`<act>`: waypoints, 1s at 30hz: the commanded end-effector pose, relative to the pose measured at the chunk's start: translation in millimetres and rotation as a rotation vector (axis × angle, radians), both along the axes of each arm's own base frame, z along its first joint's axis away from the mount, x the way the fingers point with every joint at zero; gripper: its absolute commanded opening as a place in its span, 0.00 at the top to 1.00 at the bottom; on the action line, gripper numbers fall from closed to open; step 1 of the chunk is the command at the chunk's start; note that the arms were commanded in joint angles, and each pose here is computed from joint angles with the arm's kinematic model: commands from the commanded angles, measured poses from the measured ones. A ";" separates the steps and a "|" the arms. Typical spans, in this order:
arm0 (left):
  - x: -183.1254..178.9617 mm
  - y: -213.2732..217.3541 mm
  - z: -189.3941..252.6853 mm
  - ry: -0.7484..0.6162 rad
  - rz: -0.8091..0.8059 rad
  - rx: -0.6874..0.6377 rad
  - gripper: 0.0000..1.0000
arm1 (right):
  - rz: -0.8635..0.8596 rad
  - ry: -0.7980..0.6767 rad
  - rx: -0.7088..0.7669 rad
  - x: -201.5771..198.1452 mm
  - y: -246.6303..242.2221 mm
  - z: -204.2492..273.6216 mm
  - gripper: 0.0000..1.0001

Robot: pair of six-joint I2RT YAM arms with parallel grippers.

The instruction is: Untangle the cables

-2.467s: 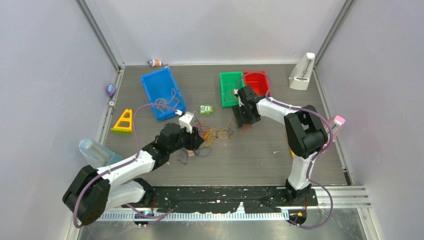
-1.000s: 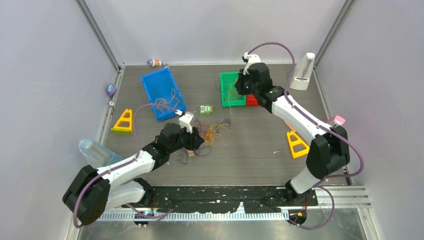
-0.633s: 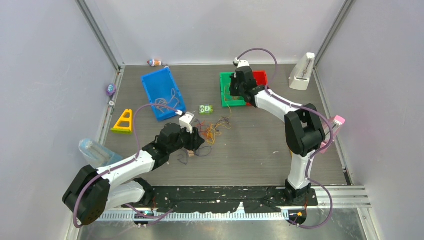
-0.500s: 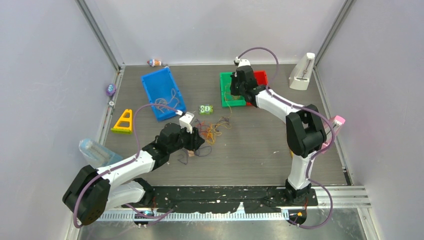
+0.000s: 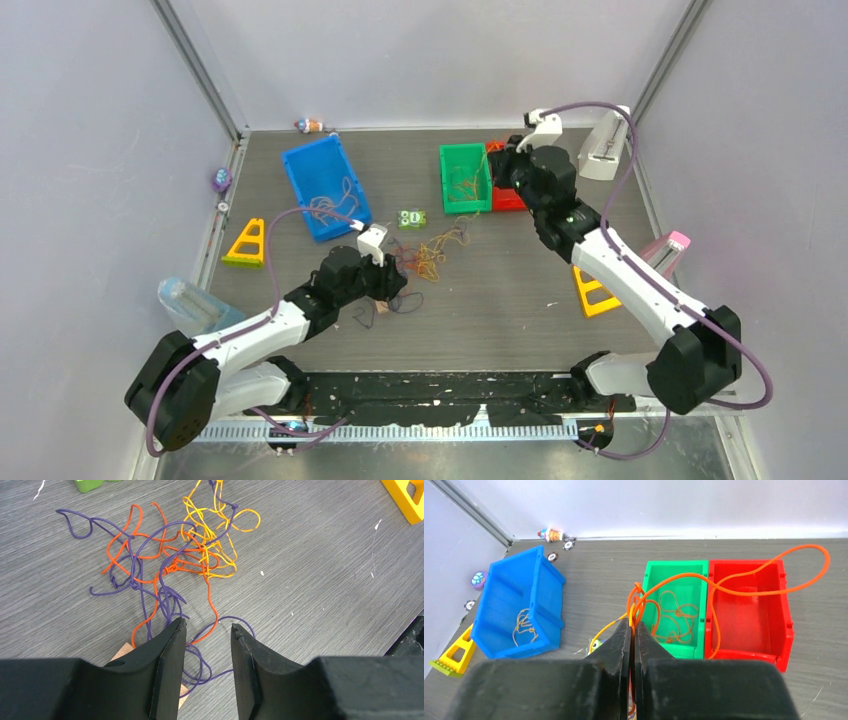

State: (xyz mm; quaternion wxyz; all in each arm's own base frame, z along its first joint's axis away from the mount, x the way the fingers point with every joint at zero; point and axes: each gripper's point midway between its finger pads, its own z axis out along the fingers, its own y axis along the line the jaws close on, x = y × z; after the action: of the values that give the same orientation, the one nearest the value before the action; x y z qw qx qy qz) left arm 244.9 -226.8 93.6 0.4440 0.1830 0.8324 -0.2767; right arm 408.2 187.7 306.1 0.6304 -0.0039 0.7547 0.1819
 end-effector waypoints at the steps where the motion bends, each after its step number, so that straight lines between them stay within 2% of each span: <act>1: 10.0 -5.6 25.8 -0.072 0.006 -0.039 0.61 | 0.001 -0.016 0.042 -9.6 3.5 -20.2 0.95; 4: 8.7 -6.3 27.9 -0.081 0.000 -0.050 0.59 | 0.034 -0.043 0.044 -18.8 10.7 -17.2 0.95; 6: 7.5 -6.3 29.7 -0.095 -0.004 -0.051 0.54 | 0.051 -0.058 0.050 -24.3 14.3 -14.1 0.95; 7: 7.3 -6.2 31.4 -0.110 -0.003 -0.045 0.46 | 0.057 -0.071 0.058 -27.0 14.8 -9.4 0.95; 10: 7.7 -1.4 37.6 -0.177 0.034 -0.007 0.09 | 0.081 -0.095 0.080 -34.9 18.2 -4.0 0.94; 11: 8.2 -0.5 42.7 -0.208 0.044 -0.007 0.02 | 0.086 -0.107 0.088 -37.7 18.0 0.7 0.95; 19: 18.4 -19.3 90.1 -0.321 -0.014 -0.045 0.01 | 0.116 -0.165 0.134 -55.8 15.9 24.7 0.95; 26: 30.1 -72.6 129.5 -0.442 -0.201 -0.153 0.03 | 0.132 -0.189 0.161 -72.0 9.8 47.9 0.95; 30: 43.4 -113.2 133.4 -0.445 -0.313 -0.181 0.03 | 0.183 -0.195 0.170 -79.3 16.1 60.0 0.95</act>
State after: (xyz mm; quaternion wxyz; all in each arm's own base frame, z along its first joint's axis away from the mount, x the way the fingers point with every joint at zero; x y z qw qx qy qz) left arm 276.6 -296.7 182.2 0.5468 0.2803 0.7227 -0.3165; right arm 339.4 196.4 333.2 0.6686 -0.0244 0.6934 0.2675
